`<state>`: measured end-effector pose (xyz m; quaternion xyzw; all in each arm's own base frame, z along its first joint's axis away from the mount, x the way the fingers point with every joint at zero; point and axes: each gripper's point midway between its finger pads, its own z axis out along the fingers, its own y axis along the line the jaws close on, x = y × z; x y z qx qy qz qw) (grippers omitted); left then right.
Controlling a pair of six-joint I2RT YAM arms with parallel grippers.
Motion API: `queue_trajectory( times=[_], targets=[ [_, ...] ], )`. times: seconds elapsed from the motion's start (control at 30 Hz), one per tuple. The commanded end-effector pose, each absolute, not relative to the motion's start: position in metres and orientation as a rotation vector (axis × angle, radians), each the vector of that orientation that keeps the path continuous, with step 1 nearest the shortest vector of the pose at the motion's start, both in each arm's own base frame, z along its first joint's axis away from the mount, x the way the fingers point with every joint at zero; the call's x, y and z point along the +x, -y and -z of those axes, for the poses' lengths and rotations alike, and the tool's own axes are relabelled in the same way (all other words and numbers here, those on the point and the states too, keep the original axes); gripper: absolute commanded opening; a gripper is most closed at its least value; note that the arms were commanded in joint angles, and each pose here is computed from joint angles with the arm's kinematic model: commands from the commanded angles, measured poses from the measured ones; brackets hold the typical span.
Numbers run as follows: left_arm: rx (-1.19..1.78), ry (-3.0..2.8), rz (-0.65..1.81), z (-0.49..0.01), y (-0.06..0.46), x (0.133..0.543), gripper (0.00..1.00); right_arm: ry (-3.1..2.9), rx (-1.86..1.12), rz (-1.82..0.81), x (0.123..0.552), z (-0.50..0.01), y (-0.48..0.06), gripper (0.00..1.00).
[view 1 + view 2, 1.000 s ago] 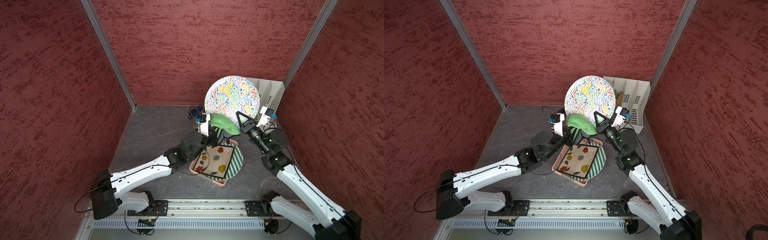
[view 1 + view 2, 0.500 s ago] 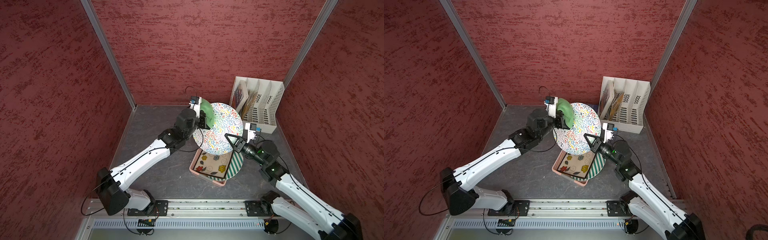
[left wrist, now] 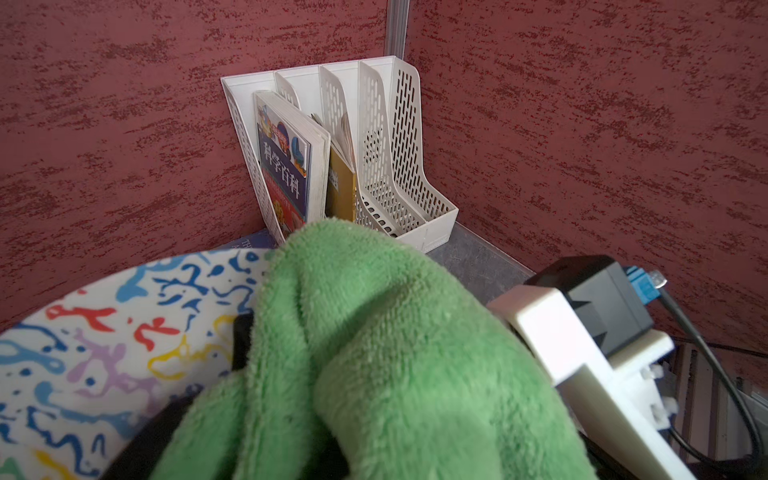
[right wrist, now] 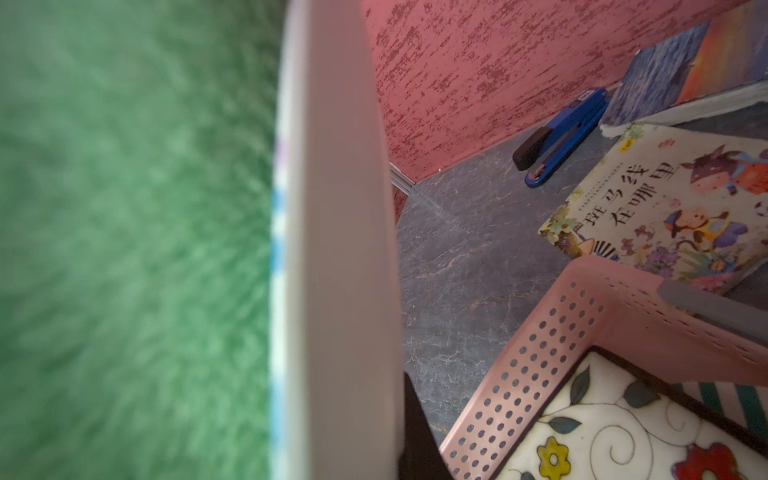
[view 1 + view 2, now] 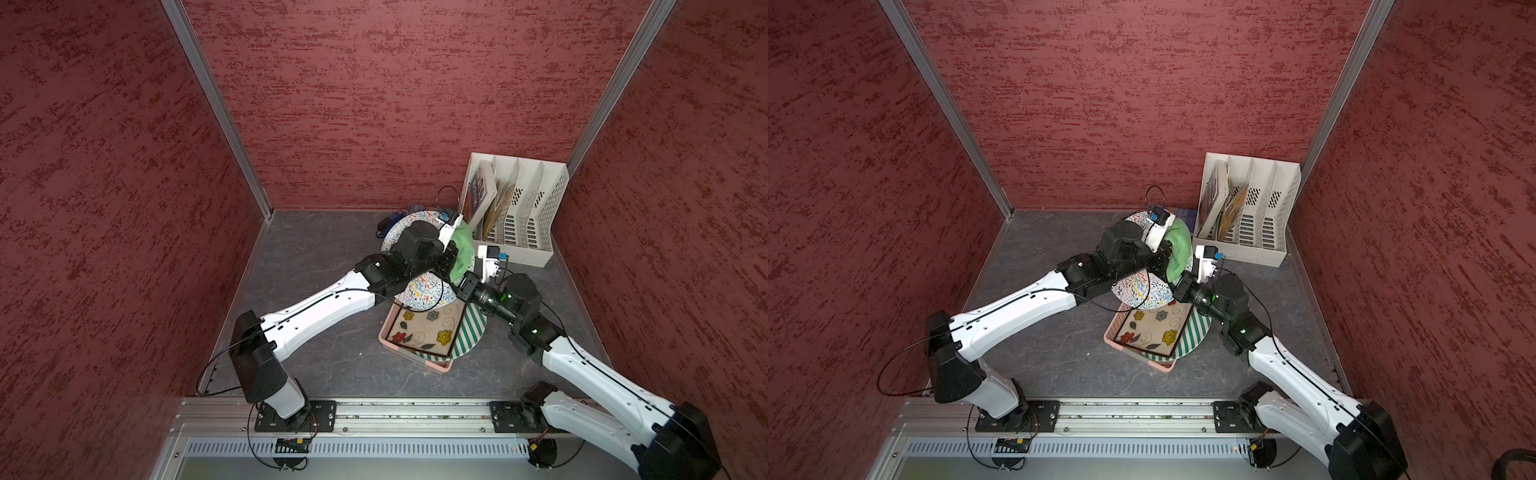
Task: Wipe the wet plate dry
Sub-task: Wipe the plate with towel.
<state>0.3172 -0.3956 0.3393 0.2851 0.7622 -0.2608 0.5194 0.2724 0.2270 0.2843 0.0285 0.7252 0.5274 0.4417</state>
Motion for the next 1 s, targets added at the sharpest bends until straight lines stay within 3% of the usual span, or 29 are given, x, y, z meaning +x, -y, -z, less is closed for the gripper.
queue_trajectory(
  times=[0.0, 0.17, 0.3, 0.67, 0.83, 0.97],
  targets=[
    [0.599, -2.000, 0.608, -0.292, 0.367, 0.322, 0.00, -1.380, 0.059, -1.311, 0.257, -0.413, -0.190, 0.00],
    [0.222, -1.937, 1.011, -0.321, 0.280, 0.335, 0.00, -1.212, 0.125, -1.420, 0.236, -0.464, -0.147, 0.00],
    [0.256, -1.716, 1.382, -0.378, 0.255, 0.314, 0.00, -1.093, -0.058, -1.651, 0.198, -0.484, -0.163, 0.00],
    [0.527, -1.176, 1.907, -0.510, 0.268, 0.241, 0.00, -1.198, -0.107, -1.883, 0.207, -0.445, -0.205, 0.00],
    [0.638, -1.138, 2.051, -0.505, 0.308, 0.206, 0.00, -1.158, -0.110, -1.920, 0.217, -0.460, -0.216, 0.00],
    [0.618, -1.209, 2.062, -0.474, 0.324, 0.201, 0.00, -1.101, 0.063, -1.847, 0.251, -0.475, -0.194, 0.00]
  ],
)
